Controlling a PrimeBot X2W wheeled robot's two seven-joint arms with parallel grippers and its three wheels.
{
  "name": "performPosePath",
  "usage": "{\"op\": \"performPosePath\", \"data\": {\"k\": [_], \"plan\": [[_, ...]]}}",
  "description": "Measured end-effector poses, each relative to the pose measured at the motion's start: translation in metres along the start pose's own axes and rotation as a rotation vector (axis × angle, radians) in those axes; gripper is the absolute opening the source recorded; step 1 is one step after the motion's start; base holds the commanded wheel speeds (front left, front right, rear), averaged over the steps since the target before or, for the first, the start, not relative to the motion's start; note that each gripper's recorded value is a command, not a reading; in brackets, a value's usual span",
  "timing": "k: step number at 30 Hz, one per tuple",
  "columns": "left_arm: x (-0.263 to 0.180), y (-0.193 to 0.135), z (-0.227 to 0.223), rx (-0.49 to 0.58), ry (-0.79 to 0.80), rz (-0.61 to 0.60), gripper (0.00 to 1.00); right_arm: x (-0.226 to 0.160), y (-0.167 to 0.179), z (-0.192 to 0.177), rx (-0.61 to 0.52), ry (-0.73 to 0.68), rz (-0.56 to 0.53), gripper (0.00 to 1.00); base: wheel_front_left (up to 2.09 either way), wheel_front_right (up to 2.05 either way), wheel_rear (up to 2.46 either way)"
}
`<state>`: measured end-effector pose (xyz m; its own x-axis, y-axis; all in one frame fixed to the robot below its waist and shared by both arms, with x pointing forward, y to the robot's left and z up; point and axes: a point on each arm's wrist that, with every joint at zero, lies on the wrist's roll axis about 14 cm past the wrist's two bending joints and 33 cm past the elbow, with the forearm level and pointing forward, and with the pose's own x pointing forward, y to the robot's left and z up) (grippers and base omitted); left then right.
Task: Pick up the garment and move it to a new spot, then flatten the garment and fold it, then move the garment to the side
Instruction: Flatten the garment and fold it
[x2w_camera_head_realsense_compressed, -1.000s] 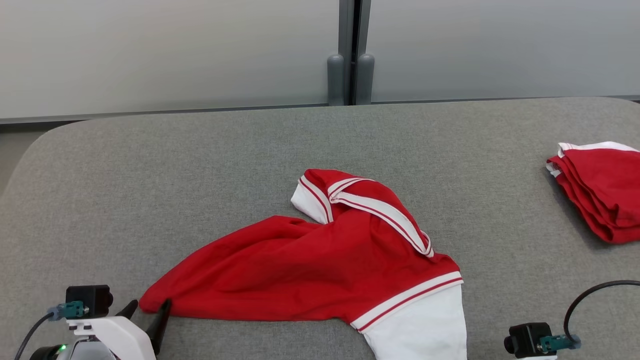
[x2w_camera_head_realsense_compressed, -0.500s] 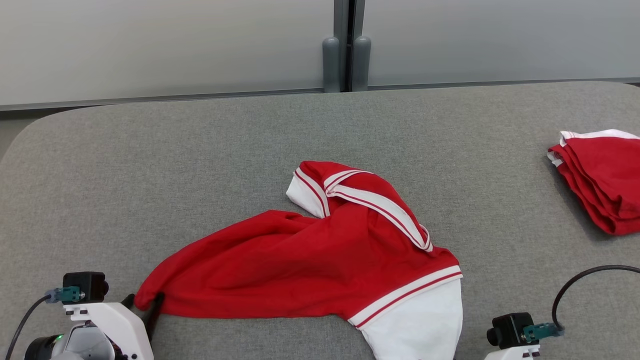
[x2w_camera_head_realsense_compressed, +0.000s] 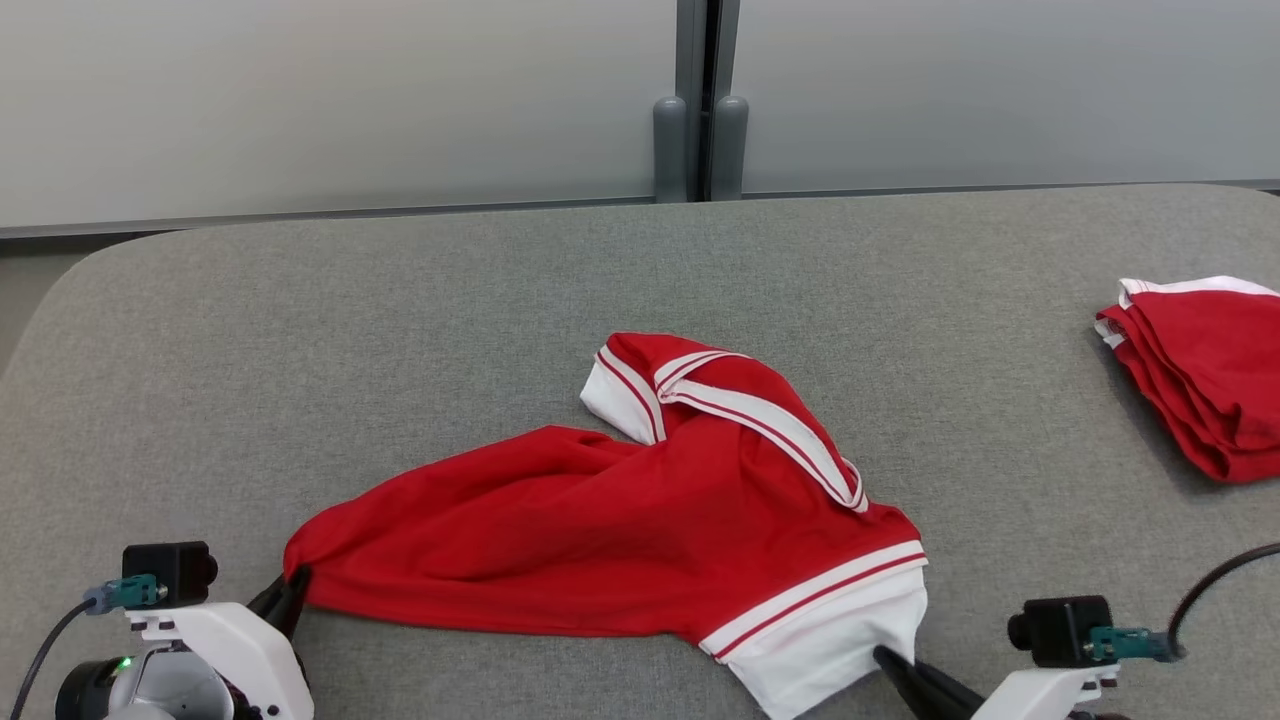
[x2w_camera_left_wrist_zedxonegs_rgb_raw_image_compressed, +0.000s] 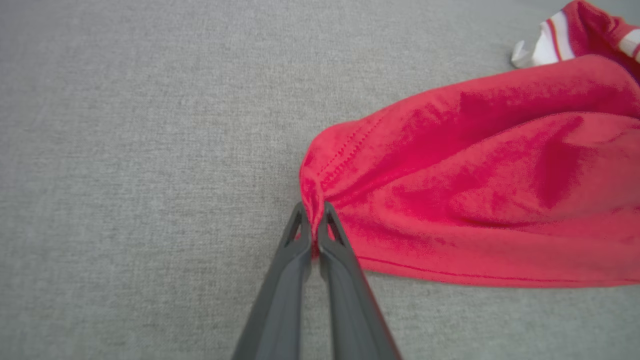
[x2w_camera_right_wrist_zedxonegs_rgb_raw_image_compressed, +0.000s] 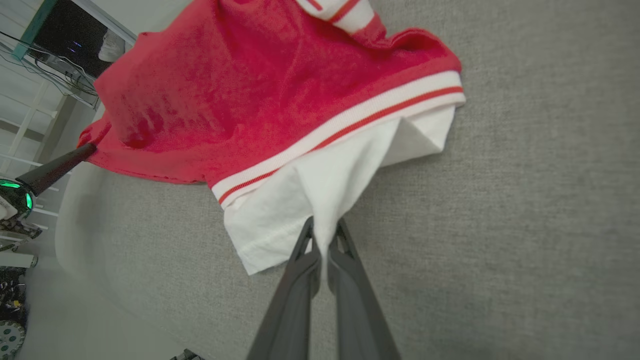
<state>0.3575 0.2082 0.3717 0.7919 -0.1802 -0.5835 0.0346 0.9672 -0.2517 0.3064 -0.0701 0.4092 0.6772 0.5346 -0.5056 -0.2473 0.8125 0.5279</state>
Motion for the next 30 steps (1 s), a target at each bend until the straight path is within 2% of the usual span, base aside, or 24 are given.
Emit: {"op": "performPosePath", "data": {"k": [5, 13, 17, 19, 24, 30], "plan": [[-0.002, -0.009, 0.025, 0.022, -0.091, -0.035, 0.0, -0.007, 0.012, 0.051, -0.013, -0.208, 0.057, 0.0, 0.0, 0.0, 0.0], [0.018, -0.045, 0.099, 0.138, -0.206, -0.137, 0.0, -0.009, 0.024, 0.155, -0.151, -0.515, 0.145, 0.0, 0.0, 0.0, 0.0], [0.04, -0.07, 0.152, 0.168, -0.251, -0.194, 0.0, 0.01, 0.033, 0.205, -0.201, -0.59, 0.209, 0.0, 0.0, 0.0, 0.0], [0.061, -0.073, 0.188, 0.209, -0.26, -0.19, 0.0, 0.024, 0.041, 0.251, -0.24, -0.661, 0.255, 0.0, 0.0, 0.0, 0.0], [0.096, -0.089, 0.254, 0.278, -0.314, -0.201, 0.0, 0.051, 0.04, 0.328, -0.318, -0.764, 0.27, 0.0, 0.0, 0.0, 0.0], [0.132, -0.085, 0.316, 0.323, -0.389, -0.168, 0.0, 0.081, 0.038, 0.398, -0.407, -0.836, 0.27, 0.0, 0.0, 0.0, 0.0]]}}
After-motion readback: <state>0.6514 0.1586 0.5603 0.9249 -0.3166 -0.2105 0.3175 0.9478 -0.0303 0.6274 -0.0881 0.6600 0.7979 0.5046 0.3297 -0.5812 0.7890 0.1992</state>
